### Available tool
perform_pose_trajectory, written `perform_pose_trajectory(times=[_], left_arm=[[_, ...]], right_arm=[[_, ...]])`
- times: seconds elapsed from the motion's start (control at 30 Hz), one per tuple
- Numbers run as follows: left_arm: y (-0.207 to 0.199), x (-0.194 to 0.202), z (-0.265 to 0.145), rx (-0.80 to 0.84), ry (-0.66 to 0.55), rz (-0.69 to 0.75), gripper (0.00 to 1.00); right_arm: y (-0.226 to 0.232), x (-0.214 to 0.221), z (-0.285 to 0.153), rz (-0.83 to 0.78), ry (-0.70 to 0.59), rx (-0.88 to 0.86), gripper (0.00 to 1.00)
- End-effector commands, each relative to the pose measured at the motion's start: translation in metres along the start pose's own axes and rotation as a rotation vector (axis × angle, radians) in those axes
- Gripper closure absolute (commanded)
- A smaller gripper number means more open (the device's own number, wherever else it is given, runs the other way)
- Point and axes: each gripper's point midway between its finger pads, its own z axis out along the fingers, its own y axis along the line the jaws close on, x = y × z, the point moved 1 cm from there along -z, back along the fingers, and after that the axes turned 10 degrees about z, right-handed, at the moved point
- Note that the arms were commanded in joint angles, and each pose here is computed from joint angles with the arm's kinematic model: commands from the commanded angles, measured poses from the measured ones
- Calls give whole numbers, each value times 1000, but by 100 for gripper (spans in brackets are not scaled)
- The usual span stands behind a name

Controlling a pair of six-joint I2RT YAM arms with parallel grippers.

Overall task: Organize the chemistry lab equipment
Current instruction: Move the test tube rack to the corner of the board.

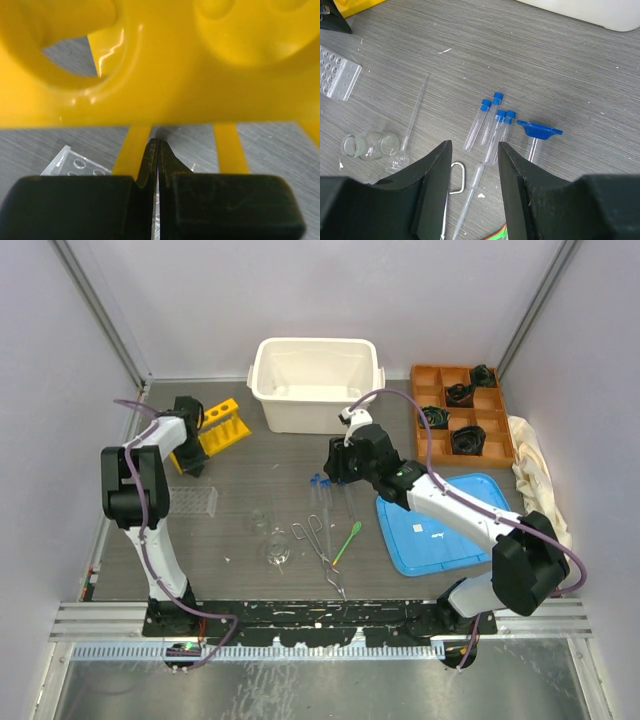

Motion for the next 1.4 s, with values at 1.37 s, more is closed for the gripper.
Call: perform_pose_trajectory(times=[1.37], left_arm=[[-23,-140,59,106,-174,-148,100]], right_arm=[[4,-24,38,-18,-30,33,52]])
